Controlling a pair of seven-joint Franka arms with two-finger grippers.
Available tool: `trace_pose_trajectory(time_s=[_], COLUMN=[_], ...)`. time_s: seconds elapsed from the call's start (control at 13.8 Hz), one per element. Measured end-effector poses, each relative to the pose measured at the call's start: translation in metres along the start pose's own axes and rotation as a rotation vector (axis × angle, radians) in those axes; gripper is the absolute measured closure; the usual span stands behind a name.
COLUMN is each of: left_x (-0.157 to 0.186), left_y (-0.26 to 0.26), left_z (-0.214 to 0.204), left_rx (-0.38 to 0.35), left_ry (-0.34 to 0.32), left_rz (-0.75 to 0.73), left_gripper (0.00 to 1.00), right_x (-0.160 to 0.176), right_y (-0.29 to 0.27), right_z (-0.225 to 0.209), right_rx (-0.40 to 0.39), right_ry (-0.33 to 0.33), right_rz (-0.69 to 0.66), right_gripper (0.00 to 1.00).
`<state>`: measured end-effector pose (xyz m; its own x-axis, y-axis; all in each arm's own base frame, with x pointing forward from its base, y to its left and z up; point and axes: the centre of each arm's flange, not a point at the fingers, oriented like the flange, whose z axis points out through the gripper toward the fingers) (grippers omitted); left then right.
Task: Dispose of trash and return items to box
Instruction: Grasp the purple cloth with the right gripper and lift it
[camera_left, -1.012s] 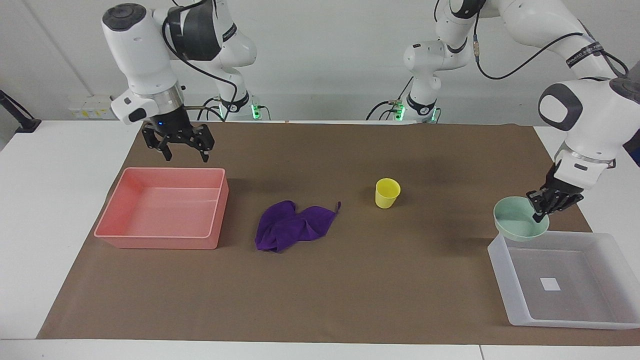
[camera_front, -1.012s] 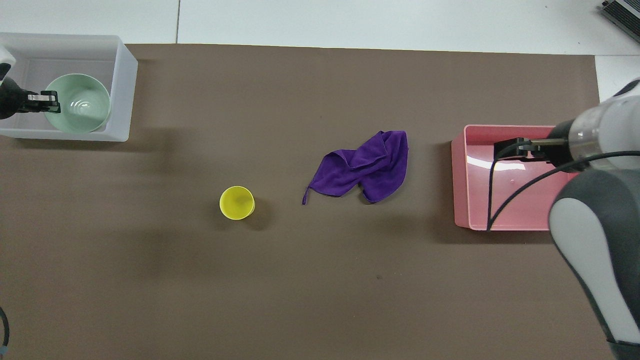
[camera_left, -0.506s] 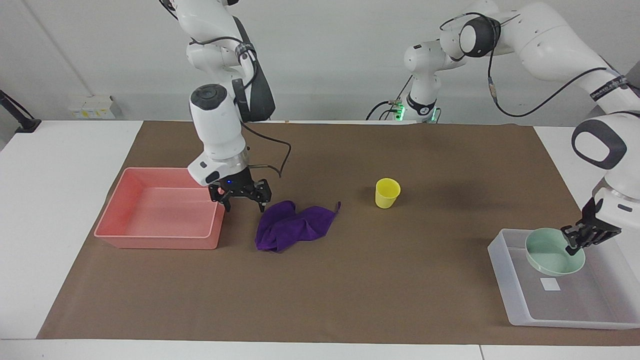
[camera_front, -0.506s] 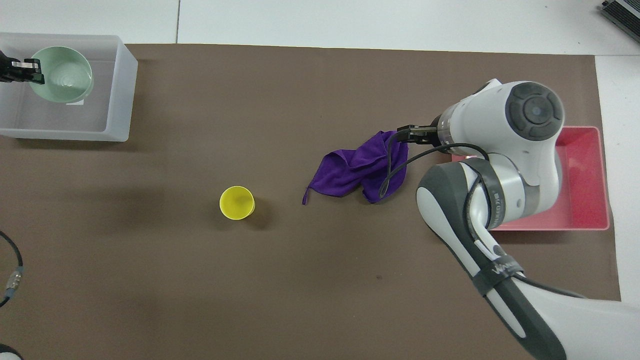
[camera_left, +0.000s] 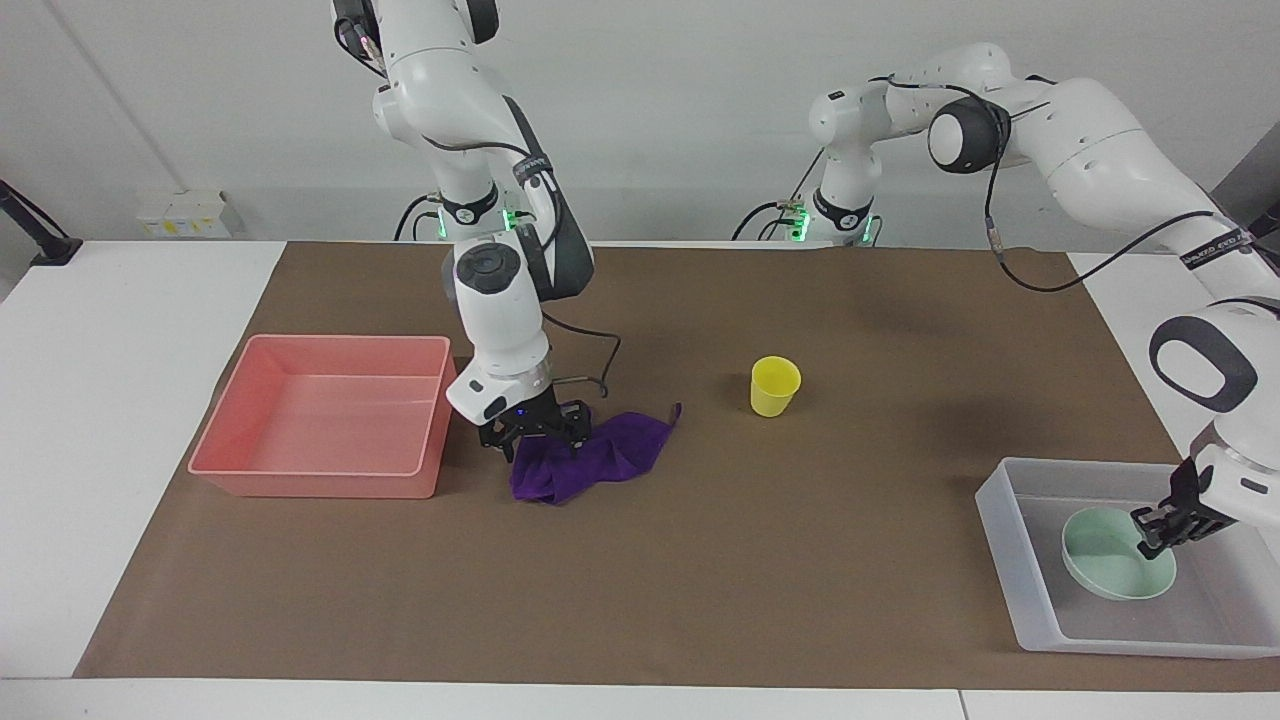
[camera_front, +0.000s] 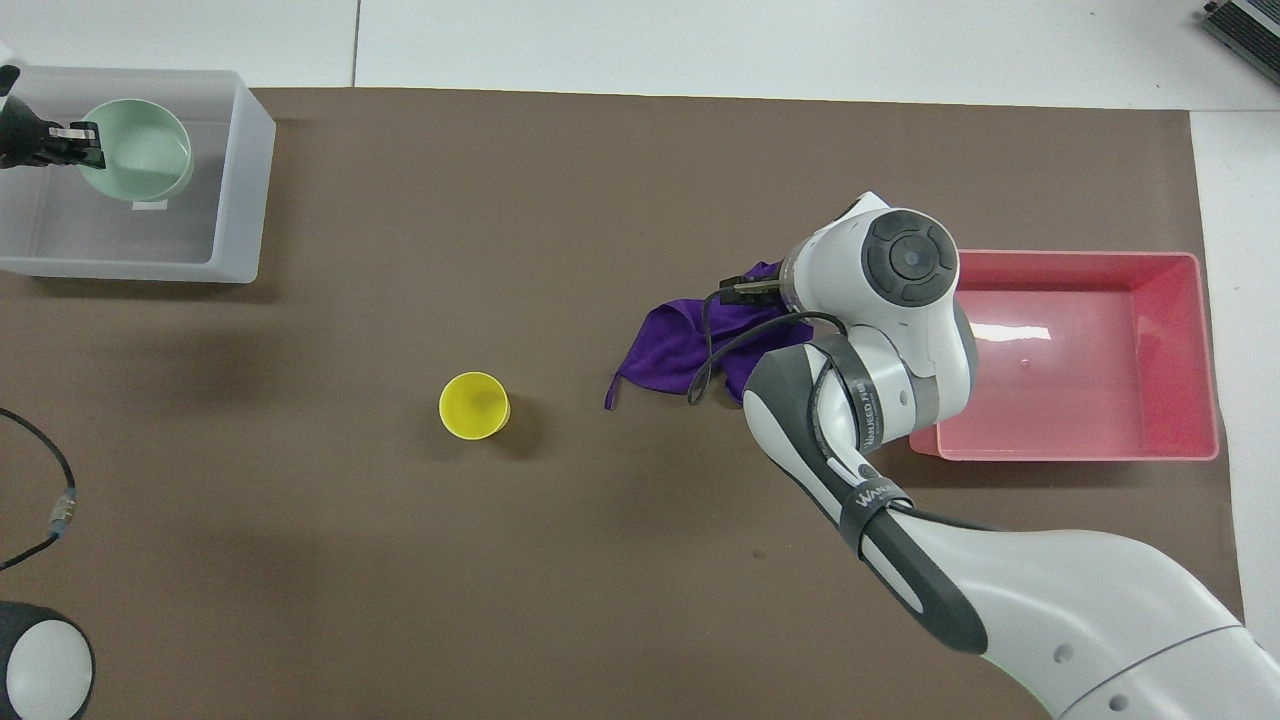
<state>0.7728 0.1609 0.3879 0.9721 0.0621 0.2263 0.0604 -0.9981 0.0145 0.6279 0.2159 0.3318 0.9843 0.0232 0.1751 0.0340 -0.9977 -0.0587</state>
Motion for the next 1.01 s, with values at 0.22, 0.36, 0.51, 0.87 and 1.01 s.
trace_pose_trajectory(time_s=[0.22,0.36,0.51,0.87,1.01], left_x=[-0.003,-0.006,-0.010,-0.015,-0.015], left_y=[-0.001,-0.003,-0.004,-0.010,-0.010], left_z=[0.016,0.028,0.036,0.045,0.042], left_rx=[-0.003,-0.005,-0.006,-0.002,-0.003], left_ry=[-0.022,-0.039,-0.052,-0.042,-0.042], left_rz=[-0.002,-0.004,-0.007,-0.015,-0.014], left_gripper=[0.96,0.96,0.96,0.96,0.76], right_x=[-0.004,-0.006,-0.008,-0.013,-0.013], right_y=[-0.002,-0.002,-0.001,-0.014,-0.015], right_z=[0.017,0.022,0.029,0.033,0.033], right_rx=[0.004,0.007,0.011,0.016,0.015], right_ry=[0.008,0.017,0.026,0.027,0.025], right_rz=[-0.005,-0.005,-0.005,-0.015,-0.015], right_gripper=[0.00,0.00,0.00,0.50,0.74])
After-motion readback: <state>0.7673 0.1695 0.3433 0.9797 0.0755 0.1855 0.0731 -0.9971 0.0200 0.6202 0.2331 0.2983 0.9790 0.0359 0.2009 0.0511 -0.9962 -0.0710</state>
